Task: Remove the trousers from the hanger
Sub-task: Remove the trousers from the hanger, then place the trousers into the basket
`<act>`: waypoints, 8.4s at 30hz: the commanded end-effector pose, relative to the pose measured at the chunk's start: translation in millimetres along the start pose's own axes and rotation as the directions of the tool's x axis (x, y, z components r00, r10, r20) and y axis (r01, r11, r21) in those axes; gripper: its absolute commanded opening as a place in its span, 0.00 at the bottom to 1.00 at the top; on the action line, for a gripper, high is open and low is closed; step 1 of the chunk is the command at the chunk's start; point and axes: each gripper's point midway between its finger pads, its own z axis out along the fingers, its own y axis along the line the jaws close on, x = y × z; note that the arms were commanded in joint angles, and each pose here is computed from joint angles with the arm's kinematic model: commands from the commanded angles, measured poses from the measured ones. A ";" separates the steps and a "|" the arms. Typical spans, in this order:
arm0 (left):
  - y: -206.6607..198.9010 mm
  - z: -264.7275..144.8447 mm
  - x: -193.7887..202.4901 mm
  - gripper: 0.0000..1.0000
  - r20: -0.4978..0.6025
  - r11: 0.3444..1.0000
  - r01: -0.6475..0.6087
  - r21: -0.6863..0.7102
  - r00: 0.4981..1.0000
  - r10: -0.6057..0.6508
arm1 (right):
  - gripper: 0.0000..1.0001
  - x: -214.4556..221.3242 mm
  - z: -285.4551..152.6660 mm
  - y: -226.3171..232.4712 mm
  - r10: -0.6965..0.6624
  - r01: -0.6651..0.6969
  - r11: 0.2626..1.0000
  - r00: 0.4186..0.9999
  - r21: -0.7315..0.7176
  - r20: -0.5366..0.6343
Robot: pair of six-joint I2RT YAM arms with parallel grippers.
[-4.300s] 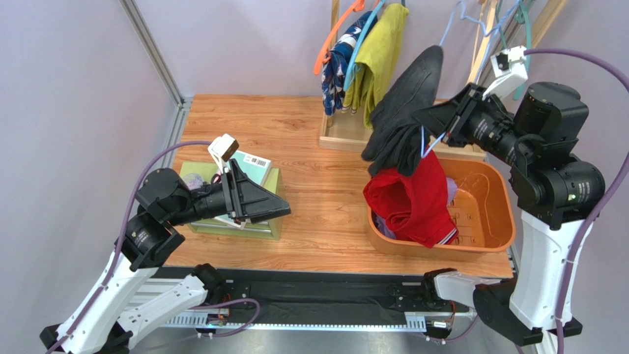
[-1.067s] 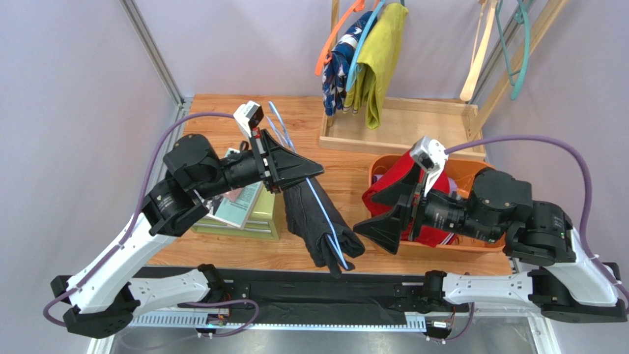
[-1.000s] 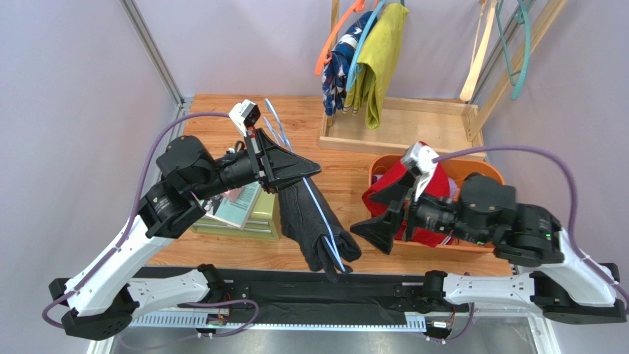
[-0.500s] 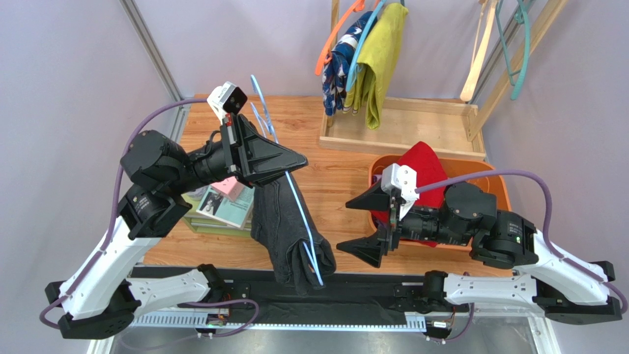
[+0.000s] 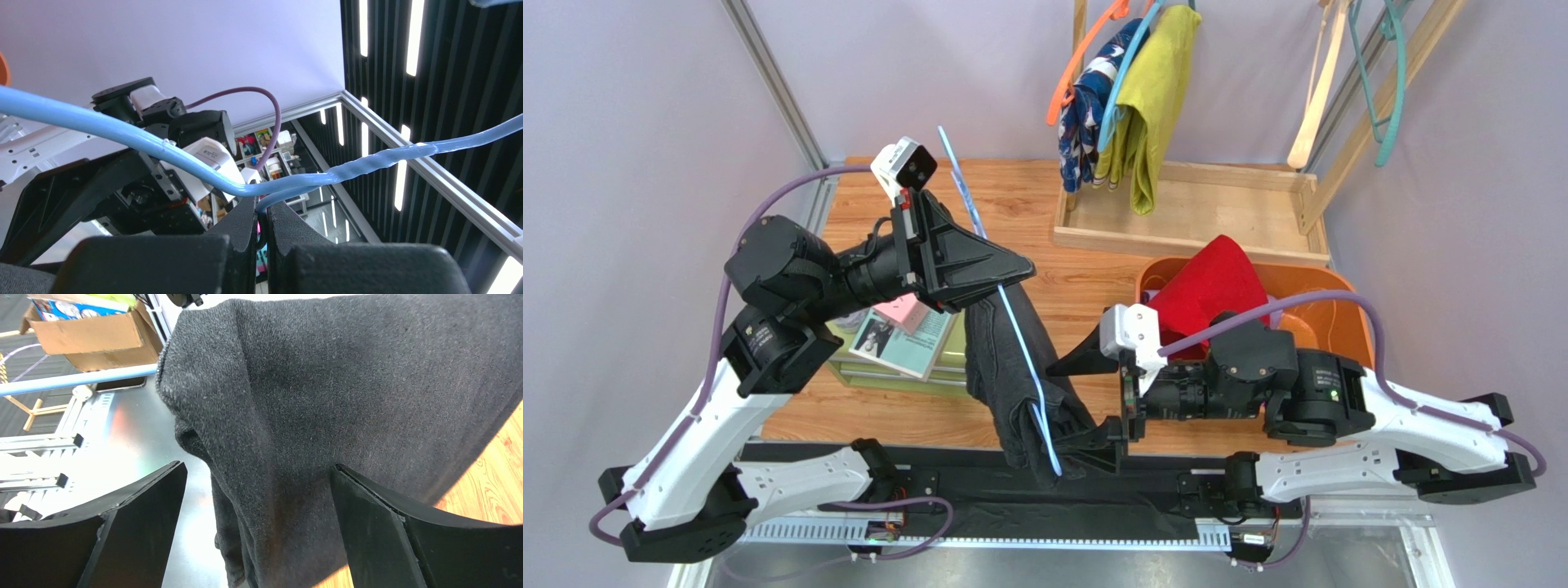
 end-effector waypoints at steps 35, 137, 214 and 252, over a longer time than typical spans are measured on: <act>-42.1 -33.7 24.5 0.00 -0.053 0.984 -0.017 0.179 0.998 0.026 | 0.28 -13.8 -10.1 -14.5 0.044 -0.048 0.990 0.998 0.136 0.036; -32.6 -2.2 12.1 0.00 -0.086 0.988 0.008 0.151 0.996 0.005 | 0.07 -89.6 8.1 -55.7 -0.220 0.035 0.826 0.939 0.563 0.263; 88.3 -17.2 6.8 0.00 0.020 0.991 0.101 -0.086 0.995 -0.100 | 0.00 43.9 -261.5 -164.1 -0.118 -0.042 0.300 0.990 0.953 0.081; 75.0 -46.8 12.4 0.00 0.080 0.995 0.081 -0.061 0.994 -0.076 | 0.70 148.1 -204.0 -176.9 0.520 -0.131 0.109 0.852 0.985 0.056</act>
